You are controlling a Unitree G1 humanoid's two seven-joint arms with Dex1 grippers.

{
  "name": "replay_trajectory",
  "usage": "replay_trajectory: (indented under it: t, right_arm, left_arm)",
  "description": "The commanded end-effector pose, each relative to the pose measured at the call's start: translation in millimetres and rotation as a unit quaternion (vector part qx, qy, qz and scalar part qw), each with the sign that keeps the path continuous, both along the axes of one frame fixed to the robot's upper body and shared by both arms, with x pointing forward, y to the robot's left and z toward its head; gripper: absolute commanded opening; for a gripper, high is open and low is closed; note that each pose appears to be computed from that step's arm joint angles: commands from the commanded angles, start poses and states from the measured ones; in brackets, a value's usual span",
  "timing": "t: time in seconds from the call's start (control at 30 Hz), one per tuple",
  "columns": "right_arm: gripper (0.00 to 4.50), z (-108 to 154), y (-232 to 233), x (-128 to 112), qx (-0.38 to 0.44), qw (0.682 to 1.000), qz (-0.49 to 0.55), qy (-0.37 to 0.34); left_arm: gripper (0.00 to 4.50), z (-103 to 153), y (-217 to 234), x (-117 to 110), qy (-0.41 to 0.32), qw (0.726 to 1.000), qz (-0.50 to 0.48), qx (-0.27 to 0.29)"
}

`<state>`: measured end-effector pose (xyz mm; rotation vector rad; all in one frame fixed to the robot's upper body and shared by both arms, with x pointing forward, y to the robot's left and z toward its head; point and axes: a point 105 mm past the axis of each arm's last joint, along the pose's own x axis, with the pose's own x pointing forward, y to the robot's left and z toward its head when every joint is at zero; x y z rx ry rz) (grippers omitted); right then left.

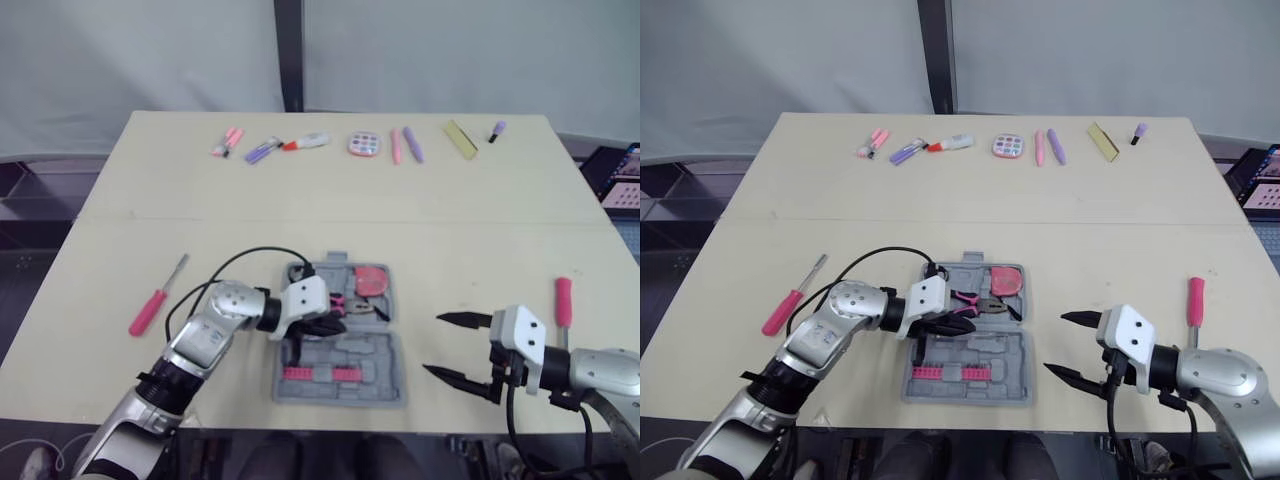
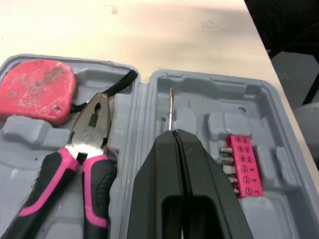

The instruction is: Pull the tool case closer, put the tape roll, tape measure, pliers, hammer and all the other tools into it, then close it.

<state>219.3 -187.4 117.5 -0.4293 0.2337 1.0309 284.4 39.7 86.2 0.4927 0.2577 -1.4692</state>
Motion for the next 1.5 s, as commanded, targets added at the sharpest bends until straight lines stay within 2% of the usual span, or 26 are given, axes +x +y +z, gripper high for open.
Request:
replay_trajectory:
  t: [0.03,0.33,0.63,0.97,1.27,1.5]
  right_arm:
    - [4.50,9.5,2.7,-0.4,0.006,1.000,0.000,-0.020]
    - [4.50,8.8,2.3,-1.0,0.006,1.000,-0.004,-0.020]
    - [4.50,8.3,1.6,-1.2,0.005,1.000,-0.004,-0.019]
    - [4.50,7.1,1.6,-0.6,0.005,1.000,-0.001,-0.018]
    - [4.50,6.9,2.2,-0.5,0.005,1.000,-0.002,-0.020]
    - [4.50,6.8,1.1,-3.2,0.006,1.000,-0.004,-0.018]
  left_arm:
    - [0.04,2.3,-5.1,1.2,-0.021,1.000,-0.009,0.007]
    - [0.04,-16.7,6.4,4.2,0.000,0.999,0.017,0.043]
    - [0.04,-24.4,14.6,-0.8,0.005,0.998,0.019,0.058]
    - [0.04,-15.5,31.3,3.3,-0.007,0.997,0.038,0.062]
    - [0.04,-7.7,15.3,8.6,-0.019,0.999,0.042,0.025]
    - [0.04,-12.1,15.7,7.4,-0.016,0.998,0.039,0.035]
